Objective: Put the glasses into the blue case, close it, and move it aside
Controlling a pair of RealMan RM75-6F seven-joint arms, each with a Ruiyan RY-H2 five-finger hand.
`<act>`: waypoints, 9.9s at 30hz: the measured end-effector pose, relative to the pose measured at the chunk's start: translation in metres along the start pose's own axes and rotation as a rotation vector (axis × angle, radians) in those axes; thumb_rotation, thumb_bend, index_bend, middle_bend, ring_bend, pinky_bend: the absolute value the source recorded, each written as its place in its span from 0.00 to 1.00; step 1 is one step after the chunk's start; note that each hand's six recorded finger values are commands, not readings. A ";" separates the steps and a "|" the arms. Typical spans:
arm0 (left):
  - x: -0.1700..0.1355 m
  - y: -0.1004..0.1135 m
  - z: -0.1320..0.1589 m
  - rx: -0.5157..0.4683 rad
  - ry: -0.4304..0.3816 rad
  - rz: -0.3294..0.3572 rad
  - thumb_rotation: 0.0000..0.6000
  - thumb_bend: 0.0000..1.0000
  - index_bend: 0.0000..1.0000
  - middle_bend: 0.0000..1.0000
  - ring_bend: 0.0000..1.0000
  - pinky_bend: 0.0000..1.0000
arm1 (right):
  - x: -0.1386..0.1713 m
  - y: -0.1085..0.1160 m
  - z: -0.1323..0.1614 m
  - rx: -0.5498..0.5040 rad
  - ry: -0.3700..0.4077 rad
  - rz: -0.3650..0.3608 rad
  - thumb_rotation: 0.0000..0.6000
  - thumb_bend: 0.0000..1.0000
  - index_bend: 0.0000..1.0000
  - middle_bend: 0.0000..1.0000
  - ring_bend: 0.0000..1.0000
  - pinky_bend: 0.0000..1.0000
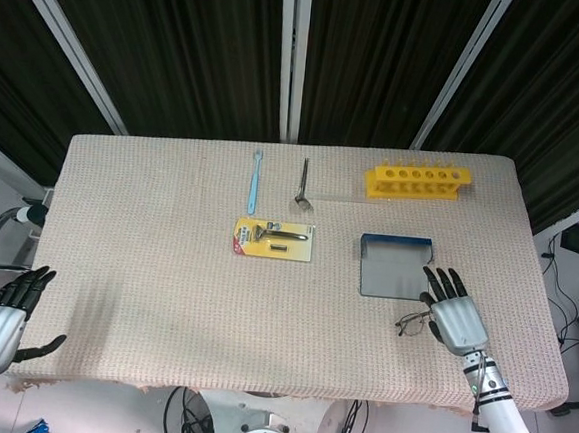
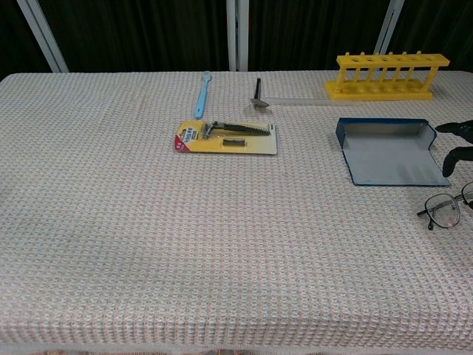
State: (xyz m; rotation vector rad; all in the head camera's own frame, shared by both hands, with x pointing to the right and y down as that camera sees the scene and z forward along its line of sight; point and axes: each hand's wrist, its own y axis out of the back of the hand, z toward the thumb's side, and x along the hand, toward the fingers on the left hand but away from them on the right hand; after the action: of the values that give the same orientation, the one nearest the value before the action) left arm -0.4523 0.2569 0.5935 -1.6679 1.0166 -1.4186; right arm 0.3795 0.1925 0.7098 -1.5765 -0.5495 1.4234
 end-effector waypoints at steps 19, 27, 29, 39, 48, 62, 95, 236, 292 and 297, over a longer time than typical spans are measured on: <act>0.002 -0.005 -0.006 -0.001 0.009 -0.020 0.86 0.16 0.05 0.05 0.08 0.19 | -0.013 -0.004 0.009 0.016 -0.003 0.016 1.00 0.23 0.53 0.00 0.00 0.00; 0.002 -0.005 -0.006 0.000 0.010 -0.023 0.86 0.16 0.05 0.05 0.08 0.19 | -0.015 -0.006 0.010 0.021 -0.004 0.025 1.00 0.30 0.55 0.00 0.00 0.00; 0.002 -0.005 -0.006 0.000 0.009 -0.025 0.86 0.16 0.05 0.05 0.08 0.19 | -0.015 -0.006 0.010 0.020 -0.003 0.028 1.00 0.30 0.55 0.00 0.00 0.00; 0.002 -0.006 -0.007 0.000 0.010 -0.031 0.86 0.16 0.05 0.05 0.08 0.19 | -0.015 -0.009 0.010 0.019 -0.001 0.044 1.00 0.36 0.60 0.00 0.00 0.00; 0.001 -0.005 -0.007 -0.003 0.009 -0.027 0.86 0.16 0.05 0.05 0.08 0.19 | -0.014 0.002 0.012 -0.010 0.003 0.013 1.00 0.38 0.63 0.00 0.00 0.00; -0.001 -0.008 -0.011 -0.010 0.023 -0.035 0.94 0.16 0.05 0.05 0.08 0.19 | -0.040 0.031 0.033 -0.172 -0.101 -0.018 1.00 0.44 0.65 0.00 0.00 0.00; -0.001 -0.013 -0.022 -0.037 0.029 -0.050 0.94 0.16 0.05 0.05 0.08 0.20 | -0.131 0.039 0.063 -0.234 -0.376 0.102 1.00 0.45 0.65 0.00 0.00 0.00; -0.002 -0.019 -0.027 -0.027 0.041 -0.106 0.94 0.16 0.05 0.05 0.08 0.20 | -0.109 0.004 0.050 -0.129 -0.176 -0.023 1.00 0.47 0.53 0.00 0.00 0.00; 0.002 -0.018 -0.023 -0.014 0.032 -0.110 0.94 0.16 0.06 0.05 0.08 0.20 | -0.025 -0.012 -0.010 -0.168 -0.208 -0.158 1.00 0.44 0.02 0.00 0.00 0.00; 0.003 -0.019 -0.024 -0.014 0.032 -0.113 0.95 0.16 0.06 0.05 0.08 0.20 | -0.030 -0.007 -0.007 -0.160 -0.190 -0.186 1.00 0.37 0.00 0.00 0.00 0.00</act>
State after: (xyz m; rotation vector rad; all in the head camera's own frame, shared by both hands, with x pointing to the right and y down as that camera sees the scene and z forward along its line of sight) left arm -0.4733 0.2618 0.6149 -1.7413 0.9653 -1.5184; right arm 0.3802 0.1691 0.7315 -1.4773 -0.9190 1.4230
